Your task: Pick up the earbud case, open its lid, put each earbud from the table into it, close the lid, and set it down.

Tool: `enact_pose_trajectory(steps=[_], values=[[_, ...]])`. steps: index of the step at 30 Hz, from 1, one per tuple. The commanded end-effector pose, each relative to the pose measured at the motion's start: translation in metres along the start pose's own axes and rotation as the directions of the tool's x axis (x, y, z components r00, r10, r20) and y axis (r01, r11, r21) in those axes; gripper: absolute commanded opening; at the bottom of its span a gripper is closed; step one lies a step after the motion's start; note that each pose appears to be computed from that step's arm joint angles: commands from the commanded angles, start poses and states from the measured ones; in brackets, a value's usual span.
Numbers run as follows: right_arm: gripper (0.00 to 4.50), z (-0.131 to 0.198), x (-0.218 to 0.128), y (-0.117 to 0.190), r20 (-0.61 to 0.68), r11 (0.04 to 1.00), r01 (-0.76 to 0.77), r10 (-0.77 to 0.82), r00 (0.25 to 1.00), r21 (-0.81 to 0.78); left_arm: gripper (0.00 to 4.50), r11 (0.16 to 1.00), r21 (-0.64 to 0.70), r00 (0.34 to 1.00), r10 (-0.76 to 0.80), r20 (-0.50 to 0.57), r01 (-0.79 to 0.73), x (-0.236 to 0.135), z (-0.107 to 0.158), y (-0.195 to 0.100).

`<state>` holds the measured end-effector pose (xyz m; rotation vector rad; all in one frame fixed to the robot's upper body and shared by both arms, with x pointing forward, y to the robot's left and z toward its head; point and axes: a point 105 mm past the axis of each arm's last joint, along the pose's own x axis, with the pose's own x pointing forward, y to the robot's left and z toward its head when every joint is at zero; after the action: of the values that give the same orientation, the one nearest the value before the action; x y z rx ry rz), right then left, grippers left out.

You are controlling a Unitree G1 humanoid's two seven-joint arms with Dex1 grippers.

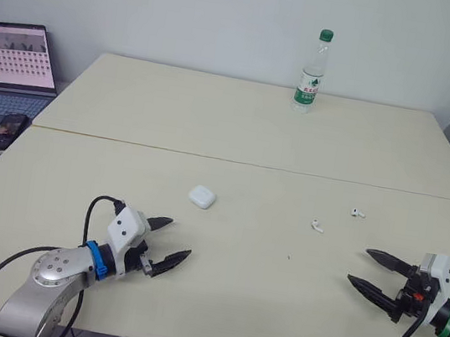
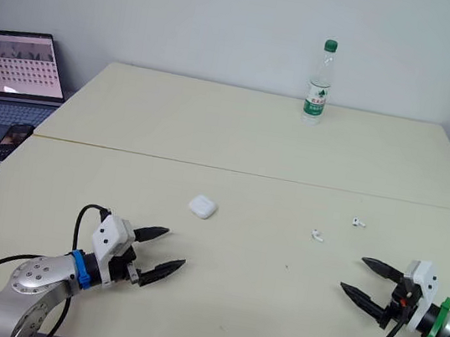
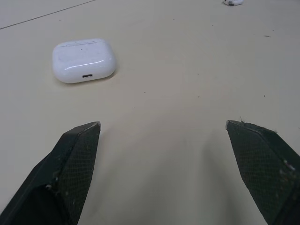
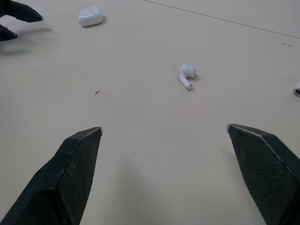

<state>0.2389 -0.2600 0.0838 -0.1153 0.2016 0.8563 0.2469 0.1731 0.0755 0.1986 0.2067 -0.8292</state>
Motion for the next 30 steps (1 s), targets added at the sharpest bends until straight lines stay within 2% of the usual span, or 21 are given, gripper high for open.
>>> enact_pose_trajectory(steps=[1,13,19,23,30], values=[[4.47,0.011,-0.005,-0.005,0.026,0.998,0.029,-0.028,0.999,-0.049,4.50,0.999,0.041,0.999,-0.013,0.051,0.011,0.003,0.012,-0.004],[4.47,0.016,-0.004,0.003,0.033,0.998,0.033,-0.031,0.999,-0.052,4.50,0.999,0.010,0.992,0.034,0.123,-0.035,0.001,0.023,-0.002],[4.47,0.028,0.003,0.014,0.076,0.999,0.002,0.001,0.997,-0.041,4.50,0.991,-0.020,0.981,0.132,0.144,-0.130,0.007,0.028,0.013],[4.47,0.041,0.013,0.027,0.121,0.998,-0.028,0.033,0.992,-0.049,4.50,0.975,-0.043,0.964,0.222,0.146,-0.218,0.015,0.030,0.030],[4.47,0.064,0.035,0.063,0.202,0.992,-0.098,0.112,0.973,-0.078,4.50,0.959,-0.060,0.946,0.284,0.154,-0.278,0.046,0.030,0.037]])
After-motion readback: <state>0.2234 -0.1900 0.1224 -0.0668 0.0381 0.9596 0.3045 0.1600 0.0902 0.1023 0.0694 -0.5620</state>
